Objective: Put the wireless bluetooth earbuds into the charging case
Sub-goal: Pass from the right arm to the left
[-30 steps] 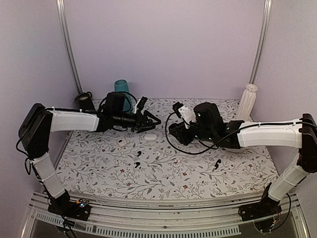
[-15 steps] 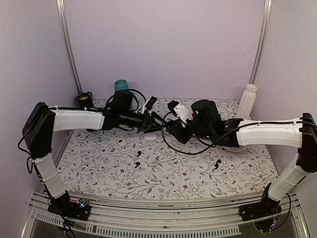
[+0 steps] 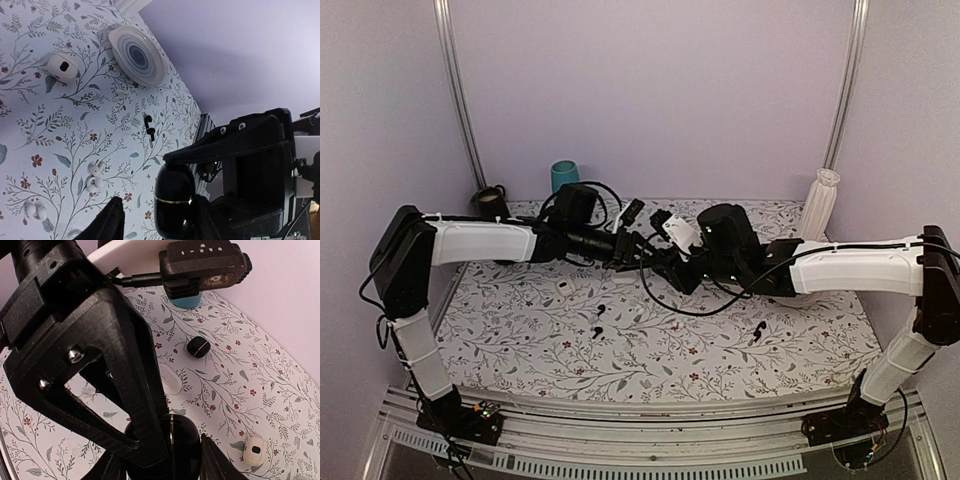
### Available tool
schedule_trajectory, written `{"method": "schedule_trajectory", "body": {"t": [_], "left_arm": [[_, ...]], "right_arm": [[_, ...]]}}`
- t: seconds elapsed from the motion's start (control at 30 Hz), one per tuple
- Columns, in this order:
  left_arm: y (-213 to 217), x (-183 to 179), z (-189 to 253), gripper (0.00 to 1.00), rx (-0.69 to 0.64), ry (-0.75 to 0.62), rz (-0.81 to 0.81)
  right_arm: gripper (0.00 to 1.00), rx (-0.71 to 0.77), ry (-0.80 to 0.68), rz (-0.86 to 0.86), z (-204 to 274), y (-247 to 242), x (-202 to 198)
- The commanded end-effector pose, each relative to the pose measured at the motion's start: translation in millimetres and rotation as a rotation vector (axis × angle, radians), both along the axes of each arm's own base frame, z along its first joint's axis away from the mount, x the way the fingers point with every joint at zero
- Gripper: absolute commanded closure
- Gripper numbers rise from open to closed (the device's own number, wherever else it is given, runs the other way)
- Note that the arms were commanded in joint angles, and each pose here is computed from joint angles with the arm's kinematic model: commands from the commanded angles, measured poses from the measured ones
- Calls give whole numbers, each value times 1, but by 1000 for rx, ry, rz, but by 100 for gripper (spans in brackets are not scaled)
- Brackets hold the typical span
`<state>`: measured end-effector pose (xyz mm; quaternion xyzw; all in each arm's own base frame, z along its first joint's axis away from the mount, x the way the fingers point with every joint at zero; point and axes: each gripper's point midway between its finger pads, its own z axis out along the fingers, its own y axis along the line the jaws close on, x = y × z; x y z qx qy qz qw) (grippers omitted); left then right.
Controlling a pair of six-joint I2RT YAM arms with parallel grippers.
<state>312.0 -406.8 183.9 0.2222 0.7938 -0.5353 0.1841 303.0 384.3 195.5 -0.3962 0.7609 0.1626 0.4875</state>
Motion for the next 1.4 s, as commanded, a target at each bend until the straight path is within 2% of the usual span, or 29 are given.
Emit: {"method": "schedule_trajectory", "body": {"t": [0.0,0.3,0.4,0.5,0.73,0.8,1.03,1.17,1.37], "left_arm": [[-12,-7,1,56,0,-11,-41],[-18,-13,3,71,-10,-9,-74],[-18,-14,2,84,-10,-5,-77],[-17,-14,3,100,-11,-11,-74],[-7,-7,24,100,-66,-117,-46],[-2,-3,35,100,-95,-154,-34],[15,7,61,100,-158,-258,-28],[17,-1,78,100,-209,-307,-54],[25,-22,119,100,-297,-443,-109]], "right_arm": [[69,24,-22,7,14,10,2],[69,6,-13,3,7,10,3],[66,11,-2,0,5,11,3],[53,31,16,-13,5,12,4],[16,174,81,-28,25,5,3],[10,238,115,-10,33,-1,1],[7,501,174,25,81,-23,-4],[8,633,237,-25,98,-31,4],[12,748,321,86,121,-27,-3]]}}
